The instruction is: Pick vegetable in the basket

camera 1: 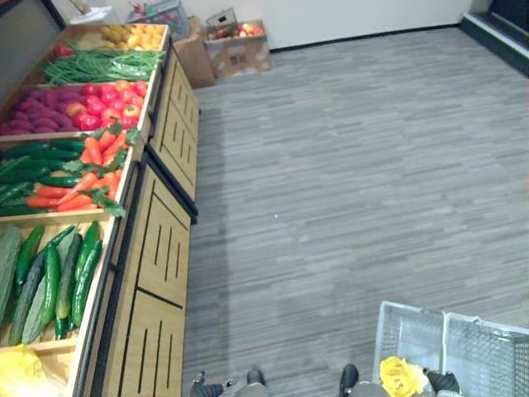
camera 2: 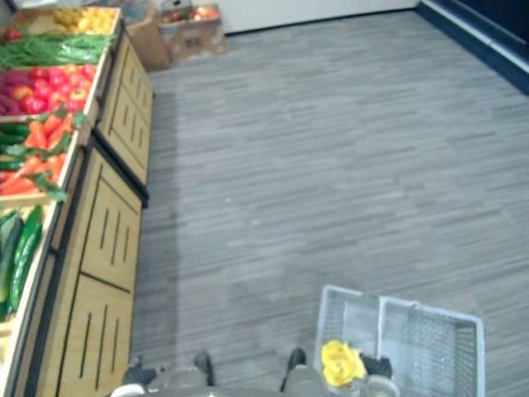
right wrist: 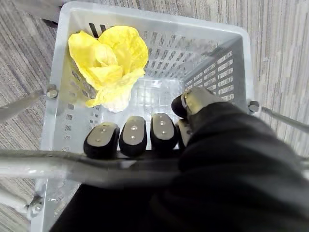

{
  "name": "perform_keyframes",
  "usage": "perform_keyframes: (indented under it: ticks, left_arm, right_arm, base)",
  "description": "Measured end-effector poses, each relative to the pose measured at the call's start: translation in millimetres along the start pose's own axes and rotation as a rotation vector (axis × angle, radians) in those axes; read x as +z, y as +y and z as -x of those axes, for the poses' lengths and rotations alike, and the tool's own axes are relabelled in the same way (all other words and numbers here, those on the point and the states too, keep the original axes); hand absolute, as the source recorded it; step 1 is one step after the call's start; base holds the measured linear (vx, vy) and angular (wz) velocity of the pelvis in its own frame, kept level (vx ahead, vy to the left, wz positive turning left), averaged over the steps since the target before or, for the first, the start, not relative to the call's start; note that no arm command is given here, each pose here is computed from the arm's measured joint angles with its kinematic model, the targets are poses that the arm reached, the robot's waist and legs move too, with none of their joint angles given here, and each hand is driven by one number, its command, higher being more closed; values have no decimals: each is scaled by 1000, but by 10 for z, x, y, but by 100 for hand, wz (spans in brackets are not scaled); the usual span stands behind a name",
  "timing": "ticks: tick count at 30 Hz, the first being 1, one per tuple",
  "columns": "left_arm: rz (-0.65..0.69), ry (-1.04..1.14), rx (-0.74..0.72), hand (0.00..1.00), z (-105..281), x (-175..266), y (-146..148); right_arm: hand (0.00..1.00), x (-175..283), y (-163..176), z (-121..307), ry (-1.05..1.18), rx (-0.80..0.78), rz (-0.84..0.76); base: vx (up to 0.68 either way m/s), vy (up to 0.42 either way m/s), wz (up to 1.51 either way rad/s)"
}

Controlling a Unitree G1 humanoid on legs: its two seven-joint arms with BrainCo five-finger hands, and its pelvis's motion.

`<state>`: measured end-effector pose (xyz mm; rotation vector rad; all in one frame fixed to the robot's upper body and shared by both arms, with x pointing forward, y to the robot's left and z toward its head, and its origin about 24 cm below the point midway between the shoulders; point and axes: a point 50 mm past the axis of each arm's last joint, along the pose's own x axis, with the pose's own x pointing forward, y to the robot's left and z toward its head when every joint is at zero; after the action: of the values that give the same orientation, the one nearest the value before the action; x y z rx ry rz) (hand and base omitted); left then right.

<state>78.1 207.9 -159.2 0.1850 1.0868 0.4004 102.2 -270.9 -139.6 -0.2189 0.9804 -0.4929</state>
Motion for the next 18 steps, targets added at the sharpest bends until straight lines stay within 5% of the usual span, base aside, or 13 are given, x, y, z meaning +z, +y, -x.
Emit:
perform_keyframes:
  ticks: [18]
  left_arm:
    - [-120, -17, 4, 0, -8, -79, 193]
  right_arm:
    - [100, 189, 230, 39, -108, 66, -7]
  base:
    - [163, 165, 5]
